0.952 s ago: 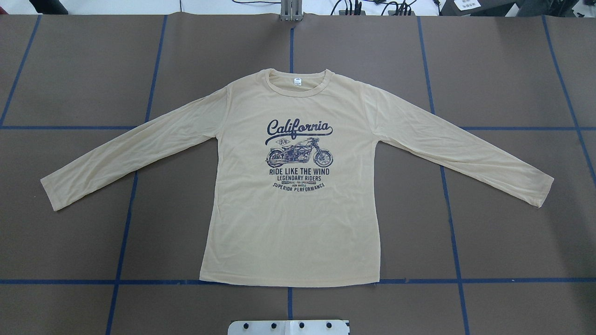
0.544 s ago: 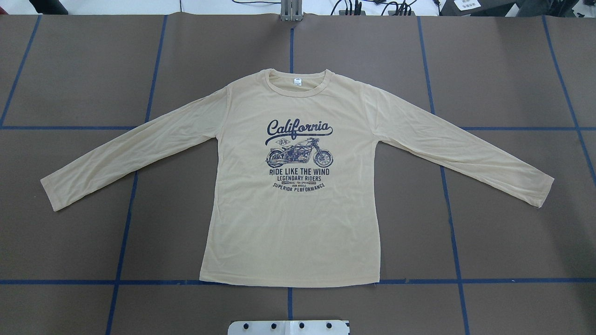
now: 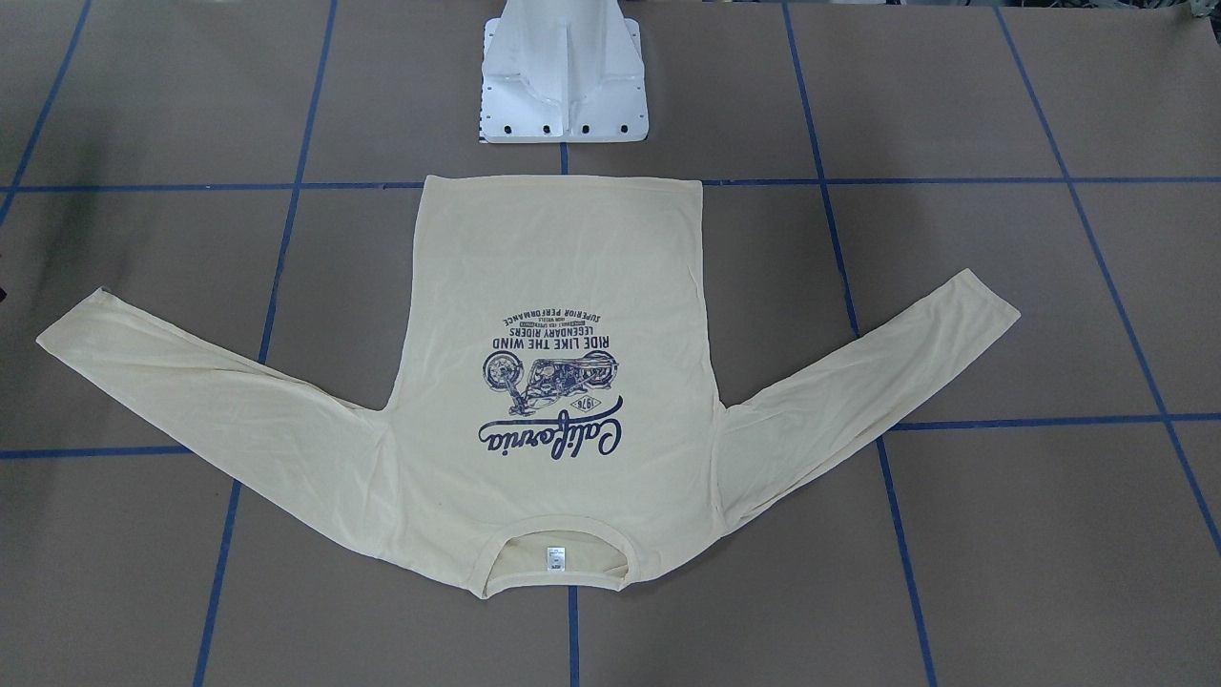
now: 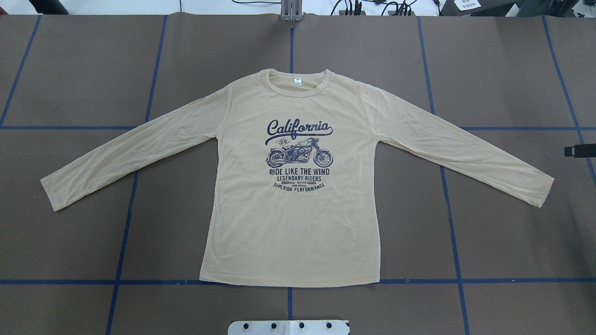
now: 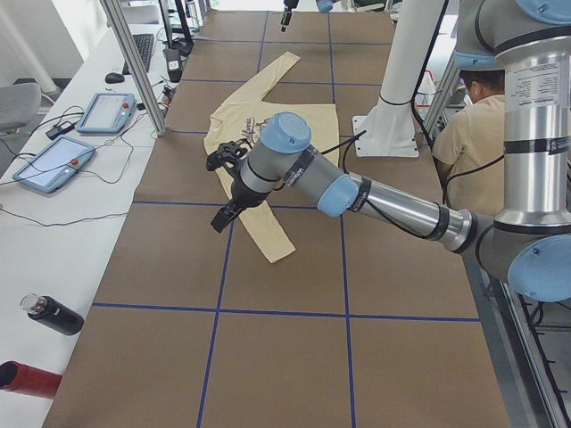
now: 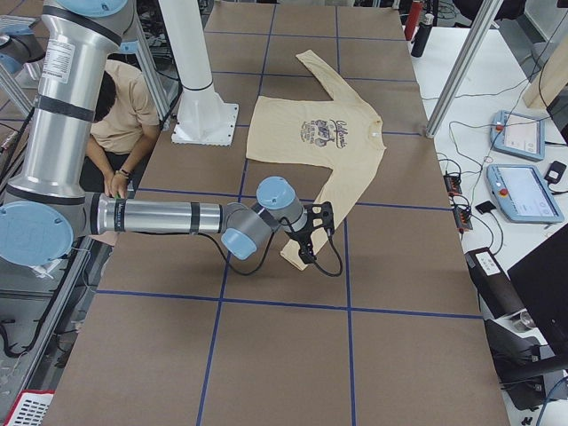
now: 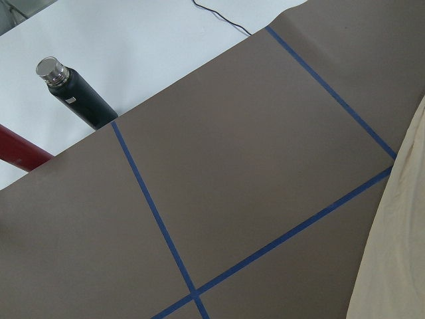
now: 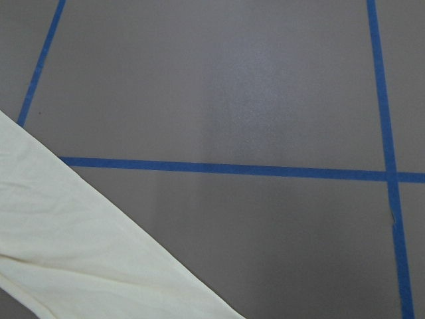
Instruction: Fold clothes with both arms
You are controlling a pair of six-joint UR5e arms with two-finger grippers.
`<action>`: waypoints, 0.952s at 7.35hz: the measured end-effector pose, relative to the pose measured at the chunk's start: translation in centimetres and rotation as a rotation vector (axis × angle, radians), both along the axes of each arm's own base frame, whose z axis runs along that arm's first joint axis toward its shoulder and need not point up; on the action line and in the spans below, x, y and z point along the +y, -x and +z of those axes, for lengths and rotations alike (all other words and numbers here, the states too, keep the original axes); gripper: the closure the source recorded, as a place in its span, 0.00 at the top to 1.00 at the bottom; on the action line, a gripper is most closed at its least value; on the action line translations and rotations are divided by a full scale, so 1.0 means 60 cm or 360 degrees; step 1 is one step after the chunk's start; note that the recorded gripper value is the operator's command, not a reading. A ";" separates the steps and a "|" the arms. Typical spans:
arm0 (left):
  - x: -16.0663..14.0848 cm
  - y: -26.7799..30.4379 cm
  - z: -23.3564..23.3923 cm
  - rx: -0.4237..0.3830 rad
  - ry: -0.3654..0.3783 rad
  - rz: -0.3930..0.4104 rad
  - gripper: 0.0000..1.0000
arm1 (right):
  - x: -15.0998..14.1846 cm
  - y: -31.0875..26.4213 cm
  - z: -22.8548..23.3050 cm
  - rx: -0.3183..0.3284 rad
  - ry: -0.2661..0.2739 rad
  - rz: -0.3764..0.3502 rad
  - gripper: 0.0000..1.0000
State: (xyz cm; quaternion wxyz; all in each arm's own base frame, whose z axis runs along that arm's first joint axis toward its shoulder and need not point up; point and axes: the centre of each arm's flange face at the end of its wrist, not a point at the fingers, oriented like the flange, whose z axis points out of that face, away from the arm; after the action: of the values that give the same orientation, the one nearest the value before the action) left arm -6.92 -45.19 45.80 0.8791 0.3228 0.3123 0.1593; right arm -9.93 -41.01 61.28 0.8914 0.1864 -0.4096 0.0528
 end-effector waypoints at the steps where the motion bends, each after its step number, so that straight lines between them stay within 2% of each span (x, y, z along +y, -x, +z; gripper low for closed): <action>1: 0.000 0.000 0.000 0.0000 0.0000 0.0000 1.00 | 0.008 0.031 0.028 0.0001 -0.0009 0.0044 0.84; 3: 0.000 0.000 0.000 0.0000 0.0000 0.0001 1.00 | 0.026 0.088 0.058 0.0033 -0.0013 0.0118 0.69; 7: 0.000 0.000 0.000 -0.0001 -0.0002 0.0000 1.00 | 0.056 0.124 0.108 0.0094 -0.0033 0.0125 0.62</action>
State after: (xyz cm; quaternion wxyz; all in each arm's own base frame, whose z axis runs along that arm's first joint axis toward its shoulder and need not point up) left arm -6.92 -45.19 45.79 0.8791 0.3233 0.3118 0.1597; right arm -17.35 -37.68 67.75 0.8984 0.2131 -0.3761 0.0780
